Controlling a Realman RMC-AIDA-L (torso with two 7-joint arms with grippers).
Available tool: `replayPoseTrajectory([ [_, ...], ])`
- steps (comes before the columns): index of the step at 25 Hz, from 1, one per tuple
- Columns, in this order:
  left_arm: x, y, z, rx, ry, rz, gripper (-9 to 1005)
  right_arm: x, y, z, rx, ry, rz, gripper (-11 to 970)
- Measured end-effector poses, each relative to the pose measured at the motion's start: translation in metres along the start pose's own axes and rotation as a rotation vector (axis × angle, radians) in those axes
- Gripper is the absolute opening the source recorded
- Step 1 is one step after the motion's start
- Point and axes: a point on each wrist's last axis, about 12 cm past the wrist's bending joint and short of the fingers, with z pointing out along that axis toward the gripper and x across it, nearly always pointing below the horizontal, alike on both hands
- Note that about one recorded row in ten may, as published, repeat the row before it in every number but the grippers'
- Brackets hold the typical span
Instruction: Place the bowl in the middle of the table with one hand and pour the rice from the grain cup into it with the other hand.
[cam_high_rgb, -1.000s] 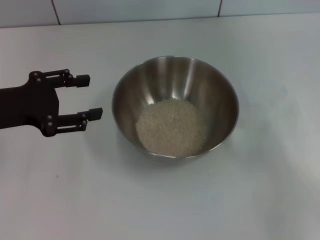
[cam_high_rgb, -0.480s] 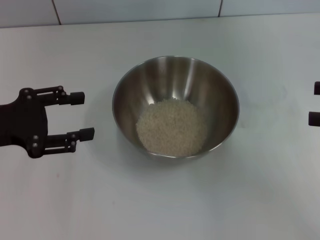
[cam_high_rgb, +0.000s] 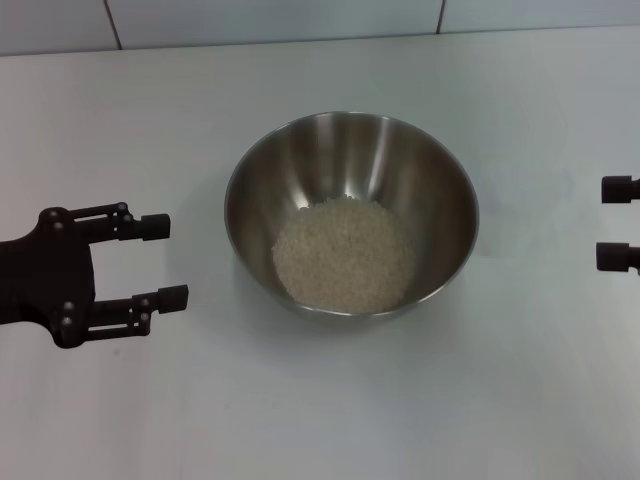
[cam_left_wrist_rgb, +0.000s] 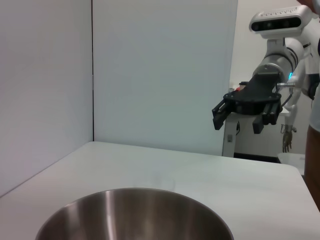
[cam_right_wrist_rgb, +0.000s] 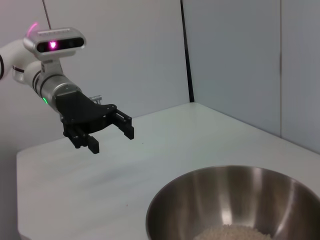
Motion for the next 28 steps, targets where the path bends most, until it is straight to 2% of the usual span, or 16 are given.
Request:
replayPoseTrajectory([
  [4,0.002,-0.001,0.001,0.003,-0.008,-0.007,724,0.01,0.005,0.001,-0.01,-0.017,0.01,738],
  [10,0.002,-0.003,0.004,0.02,-0.014,-0.006,724,0.013,0.008,0.006,-0.02,-0.033,-0.009,737],
  [16,0.002,-0.004,0.006,0.027,-0.019,0.004,724,0.005,0.007,0.023,-0.046,-0.074,-0.088,737],
  [28,0.003,-0.005,0.005,0.027,-0.019,-0.003,724,-0.011,-0.002,0.046,-0.125,-0.081,-0.13,738],
])
